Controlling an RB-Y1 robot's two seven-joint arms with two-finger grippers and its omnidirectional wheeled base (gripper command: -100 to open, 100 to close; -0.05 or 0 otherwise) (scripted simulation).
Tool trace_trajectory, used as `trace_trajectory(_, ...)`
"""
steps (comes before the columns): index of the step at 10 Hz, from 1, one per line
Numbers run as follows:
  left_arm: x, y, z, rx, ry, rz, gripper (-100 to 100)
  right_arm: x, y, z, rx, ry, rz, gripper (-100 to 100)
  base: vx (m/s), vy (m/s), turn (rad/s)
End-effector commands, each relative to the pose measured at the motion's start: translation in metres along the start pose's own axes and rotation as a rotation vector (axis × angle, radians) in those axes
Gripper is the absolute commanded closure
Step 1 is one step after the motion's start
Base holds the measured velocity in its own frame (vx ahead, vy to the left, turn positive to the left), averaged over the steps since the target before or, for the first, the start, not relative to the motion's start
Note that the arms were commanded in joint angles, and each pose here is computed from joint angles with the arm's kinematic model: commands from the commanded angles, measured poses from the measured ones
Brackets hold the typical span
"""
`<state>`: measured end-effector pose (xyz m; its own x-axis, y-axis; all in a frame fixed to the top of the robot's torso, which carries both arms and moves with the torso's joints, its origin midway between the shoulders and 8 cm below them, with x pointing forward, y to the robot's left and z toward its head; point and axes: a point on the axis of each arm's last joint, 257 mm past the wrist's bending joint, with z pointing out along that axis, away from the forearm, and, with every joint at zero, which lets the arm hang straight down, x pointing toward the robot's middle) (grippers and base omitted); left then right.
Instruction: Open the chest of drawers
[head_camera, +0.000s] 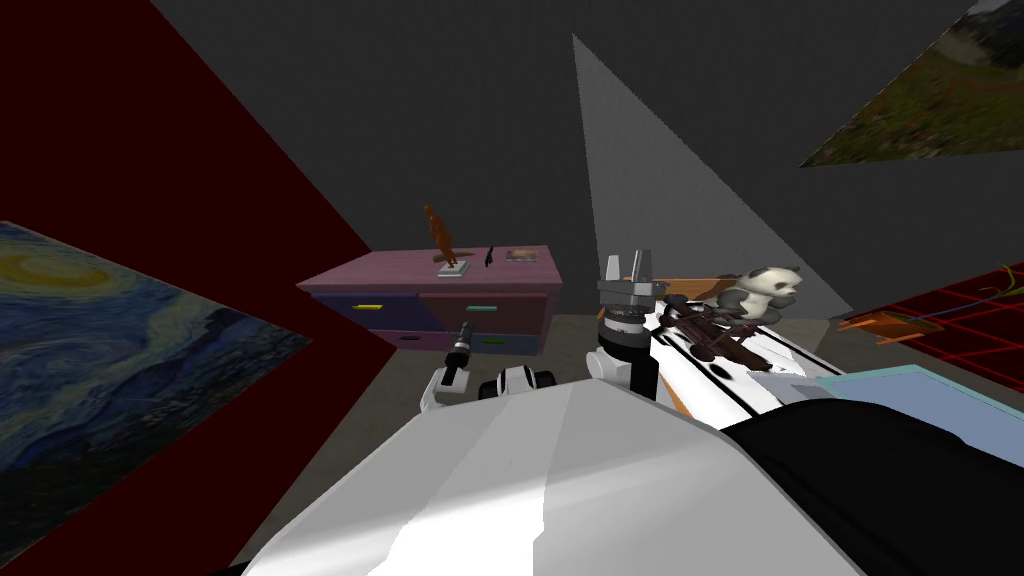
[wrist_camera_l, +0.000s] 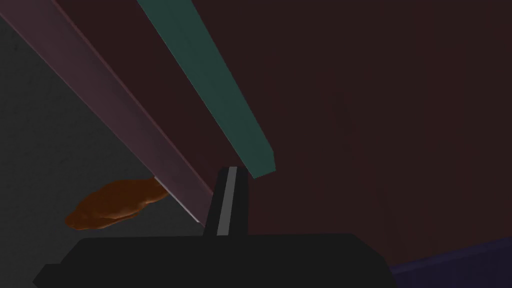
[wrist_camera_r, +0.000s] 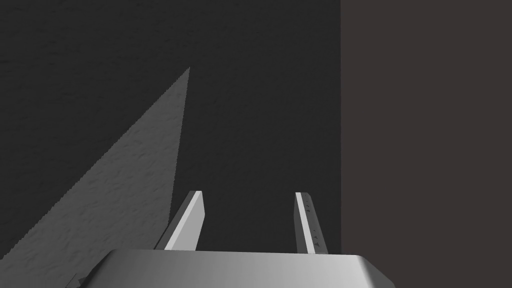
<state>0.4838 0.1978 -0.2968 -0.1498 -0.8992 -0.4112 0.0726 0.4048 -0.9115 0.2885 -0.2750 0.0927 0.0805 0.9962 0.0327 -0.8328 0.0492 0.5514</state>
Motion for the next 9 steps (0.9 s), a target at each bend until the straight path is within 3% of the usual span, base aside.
trace_trajectory(1, 0.0000, -0.0009, -0.0009, 0.000, 0.002, 0.000, 100, 0.0000, 0.0000, 0.0000, 0.000, 0.000, 0.000, 0, -0.098, 0.023, 0.001)
trace_trajectory(2, -0.0003, -0.0002, 0.0023, -0.007, 0.003, 0.001, -100, 0.0000, 0.0000, 0.0000, 0.000, 0.000, 0.000, 0, 0.067, -0.013, -0.059)
trace_trajectory(6, -0.0009, 0.0007, 0.0085, -0.020, 0.005, 0.003, -100, -0.0001, 0.0001, -0.0001, 0.000, 0.000, 0.000, 0, 0.159, -0.035, -0.035)
trace_trajectory(8, -0.0006, 0.0003, 0.0076, -0.018, 0.005, 0.003, -100, -0.0001, 0.0001, -0.0001, 0.000, 0.000, 0.000, 0, 0.052, 0.001, -0.001)
trace_trajectory(9, -0.0006, 0.0002, 0.0077, -0.017, 0.005, 0.003, 100, 0.0000, 0.0001, -0.0001, 0.000, 0.000, 0.000, 0, 0.011, 0.000, 0.000)
